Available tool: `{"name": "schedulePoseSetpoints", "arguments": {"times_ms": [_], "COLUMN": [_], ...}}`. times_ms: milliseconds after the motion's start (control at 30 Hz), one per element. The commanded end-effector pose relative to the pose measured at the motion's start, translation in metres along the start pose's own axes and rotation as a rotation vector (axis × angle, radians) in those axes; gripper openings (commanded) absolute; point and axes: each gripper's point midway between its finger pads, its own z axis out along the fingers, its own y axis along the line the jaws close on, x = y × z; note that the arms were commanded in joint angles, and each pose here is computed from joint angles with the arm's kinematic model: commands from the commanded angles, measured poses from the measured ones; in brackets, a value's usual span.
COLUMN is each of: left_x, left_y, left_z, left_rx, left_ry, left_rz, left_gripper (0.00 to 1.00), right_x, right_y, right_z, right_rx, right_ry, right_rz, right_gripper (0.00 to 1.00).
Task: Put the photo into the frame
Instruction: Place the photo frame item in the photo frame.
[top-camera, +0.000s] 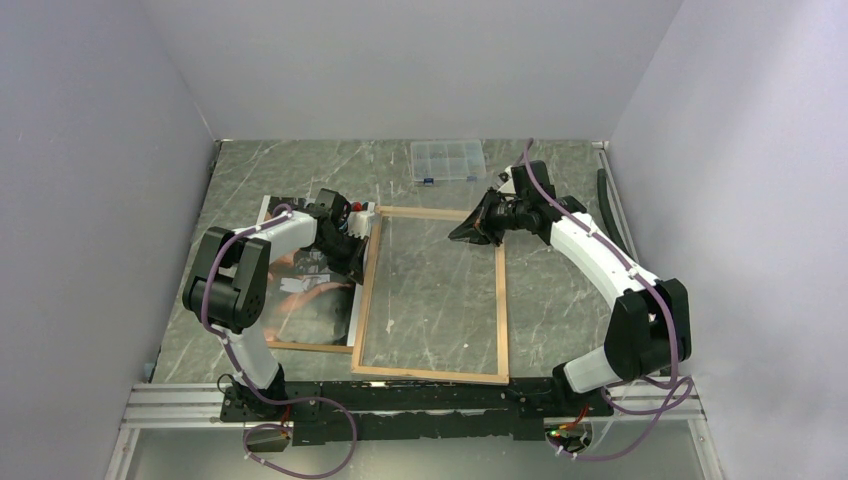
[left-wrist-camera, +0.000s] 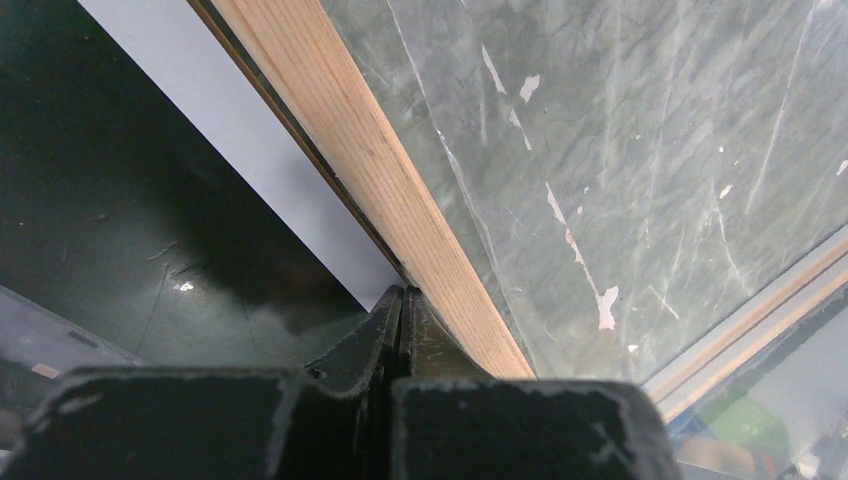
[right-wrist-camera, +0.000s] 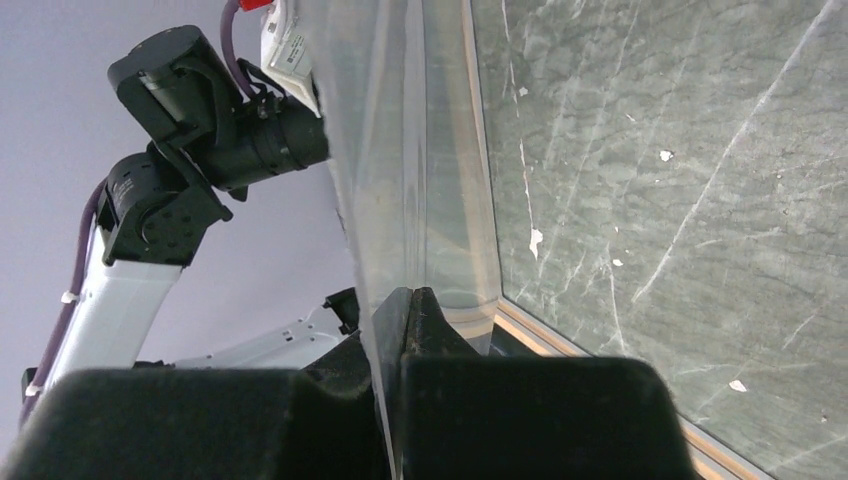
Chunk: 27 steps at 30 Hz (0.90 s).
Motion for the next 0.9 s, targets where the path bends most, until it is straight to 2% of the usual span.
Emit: {"name": "schedulePoseSetpoints", "arguments": {"times_ms": [0, 333, 600, 867], "left_x": [0.0, 0.0, 0.002, 0.002], "left_y": [-0.009, -0.009, -0.008, -0.009], "left_z": [-0.002, 0.0, 0.002, 0.001], "left_rx": [0.039, 0.042, 0.043, 0.048], "left_ry": [-0.012, -0.005, 0.002, -0.004], "left_rz": [0.021, 0.017, 0.016, 0.018], "left_gripper": [0.03, 0.03, 0.03, 0.03], "right_x": [0.004, 0.023, 0.025, 0.03], "right_y": [0.009, 0.0, 0.008, -0.023], "right_z": [-0.006, -0.001, -0.006, 0.002], "right_rx": [-0.023, -0.052, -0.079, 0.021], "right_ry": [-0.006, 0.065, 0.063, 0.072], "right_rz": [-0.039, -0.007, 0.016, 0.038], "right_gripper": [0.0, 0.0, 0.0, 0.0]}}
